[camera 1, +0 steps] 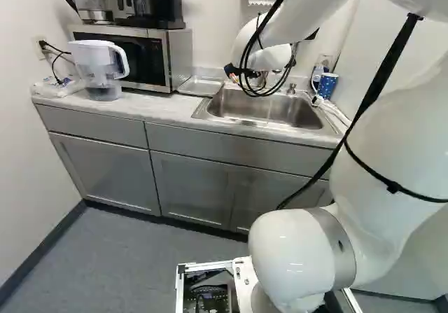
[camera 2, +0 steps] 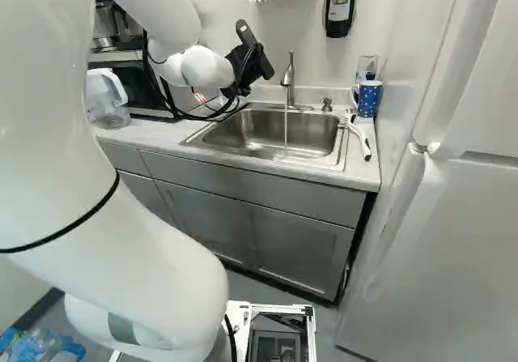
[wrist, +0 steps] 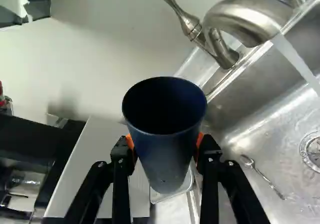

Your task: Rinse the cup and place it in the tray

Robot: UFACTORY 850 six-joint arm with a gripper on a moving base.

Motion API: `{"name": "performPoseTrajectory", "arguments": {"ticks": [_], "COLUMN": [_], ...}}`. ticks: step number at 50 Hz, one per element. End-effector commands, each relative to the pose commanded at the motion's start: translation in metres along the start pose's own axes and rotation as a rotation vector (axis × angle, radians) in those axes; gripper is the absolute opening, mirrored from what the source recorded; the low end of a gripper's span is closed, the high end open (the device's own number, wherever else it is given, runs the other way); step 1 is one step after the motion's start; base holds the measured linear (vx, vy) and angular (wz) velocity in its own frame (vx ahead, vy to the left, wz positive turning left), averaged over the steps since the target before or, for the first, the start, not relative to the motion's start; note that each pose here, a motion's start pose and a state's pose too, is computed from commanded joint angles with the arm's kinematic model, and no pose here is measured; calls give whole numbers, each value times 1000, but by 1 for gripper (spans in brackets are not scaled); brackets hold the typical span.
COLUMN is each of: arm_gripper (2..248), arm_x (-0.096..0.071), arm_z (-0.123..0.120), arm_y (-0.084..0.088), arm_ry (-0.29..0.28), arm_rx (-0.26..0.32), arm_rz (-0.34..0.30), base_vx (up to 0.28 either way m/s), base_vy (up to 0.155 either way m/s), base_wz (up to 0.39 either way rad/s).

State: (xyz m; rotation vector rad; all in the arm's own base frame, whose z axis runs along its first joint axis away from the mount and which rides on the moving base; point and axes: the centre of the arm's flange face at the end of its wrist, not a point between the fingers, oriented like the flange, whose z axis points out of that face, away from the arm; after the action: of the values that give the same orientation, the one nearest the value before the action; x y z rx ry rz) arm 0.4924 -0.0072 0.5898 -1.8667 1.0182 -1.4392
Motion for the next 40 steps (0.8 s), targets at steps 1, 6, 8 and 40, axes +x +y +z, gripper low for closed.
{"name": "performPoseTrajectory", "arguments": {"ticks": [1, 6, 8, 40], "arm_gripper": [125, 125, 125, 125], "arm_x": [0, 0, 0, 0], "arm_z": [0, 0, 0, 0], "arm_y": [0, 0, 0, 0], "arm_ry": [0, 0, 0, 0], "arm_rx": [0, 0, 0, 0], "arm_rz": [-11, -63, -84, -421], "base_vx": [0, 0, 0, 0], "base_vy": [0, 0, 0, 0], "base_wz": [0, 0, 0, 0]}}
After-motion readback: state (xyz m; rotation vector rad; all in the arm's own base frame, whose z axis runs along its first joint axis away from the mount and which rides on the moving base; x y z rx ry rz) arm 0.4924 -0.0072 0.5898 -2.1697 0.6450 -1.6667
